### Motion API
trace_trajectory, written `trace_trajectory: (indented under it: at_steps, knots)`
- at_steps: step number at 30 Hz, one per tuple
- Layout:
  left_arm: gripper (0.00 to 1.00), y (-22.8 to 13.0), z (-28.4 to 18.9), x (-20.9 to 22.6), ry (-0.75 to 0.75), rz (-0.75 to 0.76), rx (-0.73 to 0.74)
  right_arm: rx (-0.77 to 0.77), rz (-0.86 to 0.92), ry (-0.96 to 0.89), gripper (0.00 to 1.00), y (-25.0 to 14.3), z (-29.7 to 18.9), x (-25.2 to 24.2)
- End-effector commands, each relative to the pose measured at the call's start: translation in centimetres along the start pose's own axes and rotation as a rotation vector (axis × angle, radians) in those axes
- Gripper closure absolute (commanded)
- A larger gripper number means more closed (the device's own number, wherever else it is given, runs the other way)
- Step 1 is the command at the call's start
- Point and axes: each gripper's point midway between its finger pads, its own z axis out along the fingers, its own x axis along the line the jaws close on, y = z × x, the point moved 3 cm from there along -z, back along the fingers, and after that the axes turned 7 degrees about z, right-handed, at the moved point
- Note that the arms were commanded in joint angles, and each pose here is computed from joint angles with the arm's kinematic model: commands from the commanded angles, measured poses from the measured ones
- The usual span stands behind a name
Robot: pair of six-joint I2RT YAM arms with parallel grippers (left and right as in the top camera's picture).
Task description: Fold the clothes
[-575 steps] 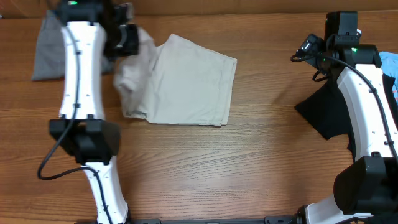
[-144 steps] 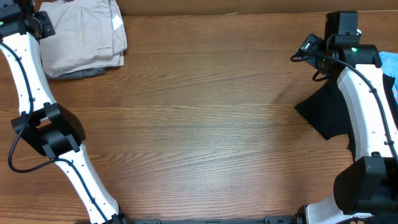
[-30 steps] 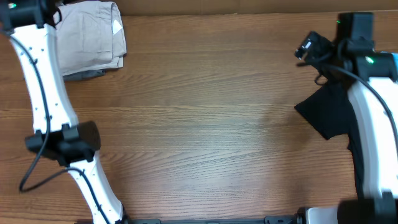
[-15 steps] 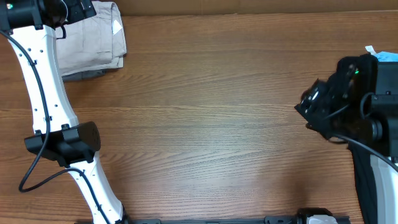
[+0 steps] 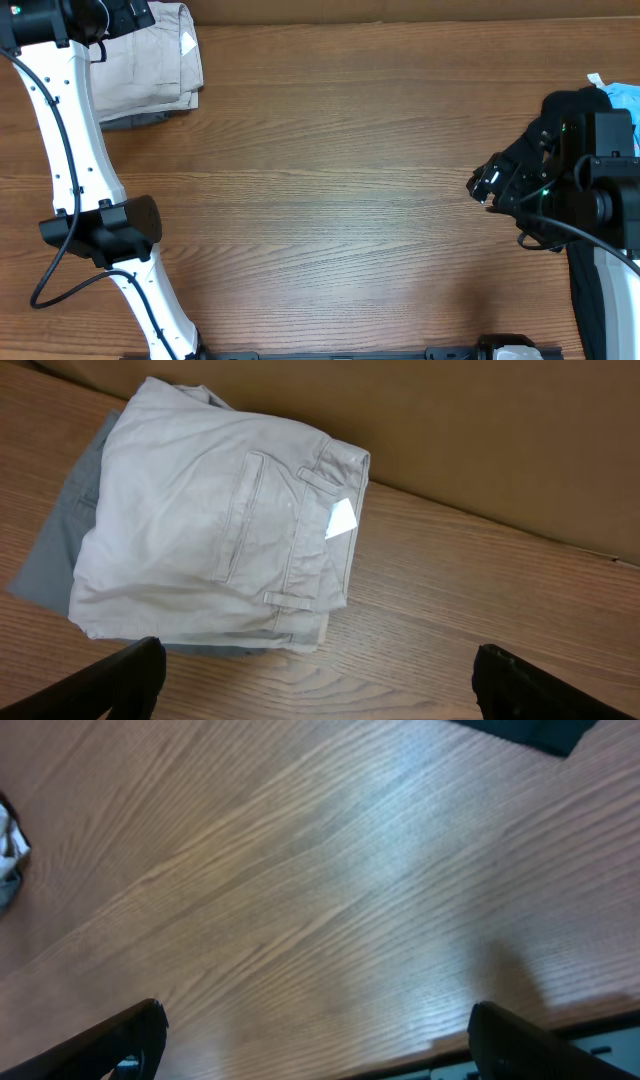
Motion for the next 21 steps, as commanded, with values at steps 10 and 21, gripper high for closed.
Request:
trace_trajectory:
  at_steps: [10,21]
  knots:
    - [0.00,0.0,0.1,-0.2,-0.012,-0.001,0.001,-0.327,-0.287,0.245,0.00,3.8,1.1,4.7]
    - [0.00,0.0,0.1,-0.2,-0.012,-0.001,0.001,-0.742,-0.434,0.507,0.00,1.5,5.2,1.3]
